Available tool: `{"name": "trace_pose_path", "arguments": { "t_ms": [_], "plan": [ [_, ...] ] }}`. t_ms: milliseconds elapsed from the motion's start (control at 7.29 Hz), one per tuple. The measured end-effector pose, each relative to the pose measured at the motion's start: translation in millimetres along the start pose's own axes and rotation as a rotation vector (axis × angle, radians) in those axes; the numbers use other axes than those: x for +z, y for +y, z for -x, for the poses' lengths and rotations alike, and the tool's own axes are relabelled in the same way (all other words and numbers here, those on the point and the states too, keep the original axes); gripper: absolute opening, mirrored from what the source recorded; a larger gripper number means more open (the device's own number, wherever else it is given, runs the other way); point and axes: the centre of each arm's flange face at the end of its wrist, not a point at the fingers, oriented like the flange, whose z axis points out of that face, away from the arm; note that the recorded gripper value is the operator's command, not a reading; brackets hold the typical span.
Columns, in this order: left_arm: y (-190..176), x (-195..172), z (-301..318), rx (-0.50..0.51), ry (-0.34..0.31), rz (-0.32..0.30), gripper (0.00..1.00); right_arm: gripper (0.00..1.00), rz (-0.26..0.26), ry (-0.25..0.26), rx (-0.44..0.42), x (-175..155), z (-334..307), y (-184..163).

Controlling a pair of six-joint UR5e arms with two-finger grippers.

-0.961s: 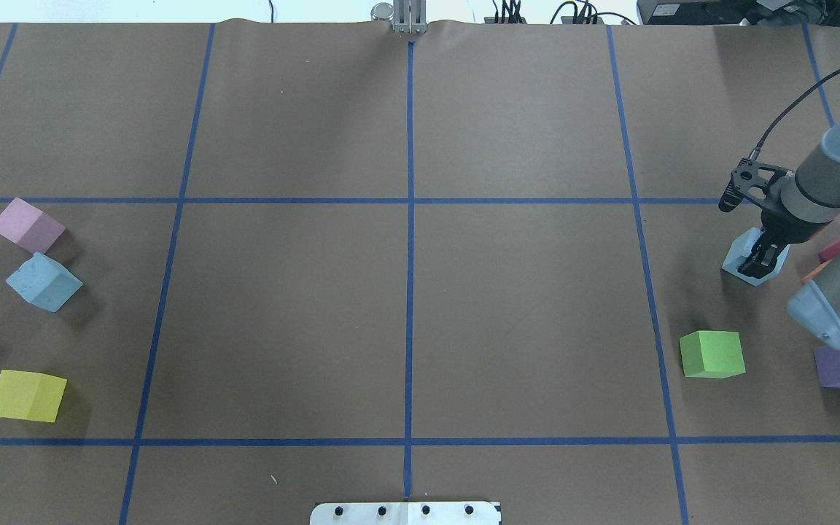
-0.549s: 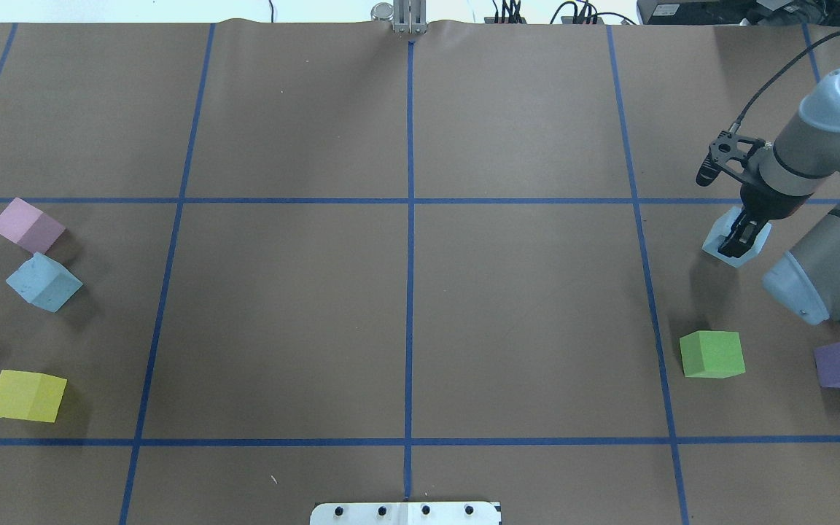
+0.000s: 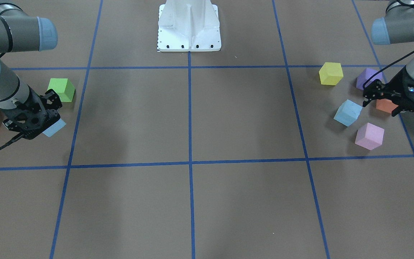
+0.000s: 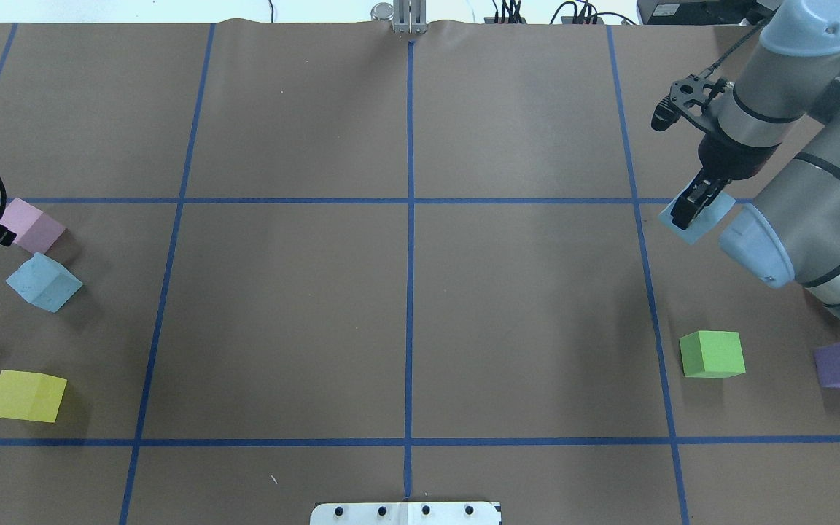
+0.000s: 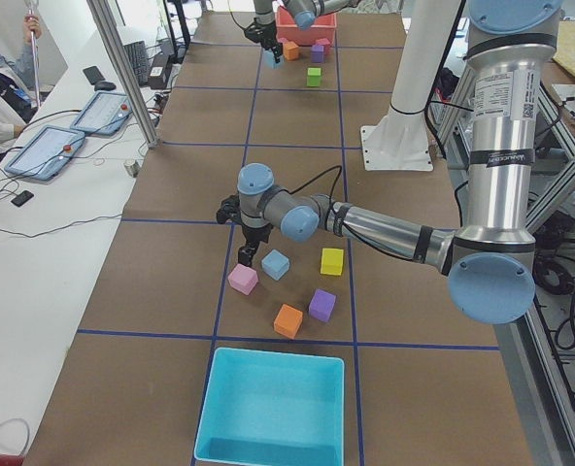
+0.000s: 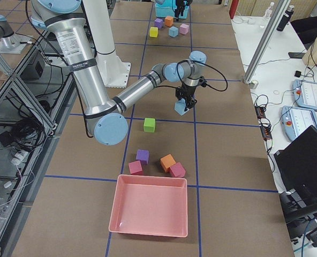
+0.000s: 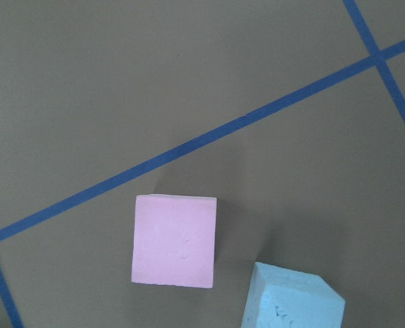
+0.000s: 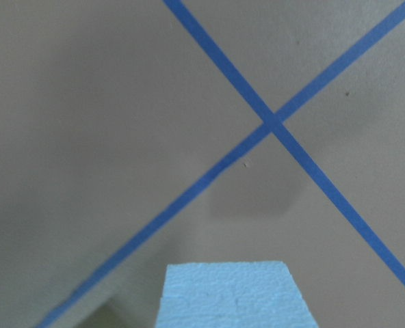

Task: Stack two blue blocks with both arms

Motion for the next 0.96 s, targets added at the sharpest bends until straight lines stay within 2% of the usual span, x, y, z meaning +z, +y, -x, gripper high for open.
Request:
{"name": "trace_pose_path", "arguments": {
  "t_ms": [412, 686, 961],
  "plan": [
    [5, 20, -9, -0.069, 0.016, 0.039, 0.98, 0.59, -0.03, -0.07, 0.19, -10, 79, -38],
    [7, 26, -8, -0.11, 0.016, 0.053, 0.98, 0.59, -0.067, -0.098, 0.275, -1, 127, -54],
    [8, 39, -21, -0.098, 0.024, 0.078, 0.98, 0.6, -0.087, -0.108, 0.352, 8, 156, -59]
  ]
}}
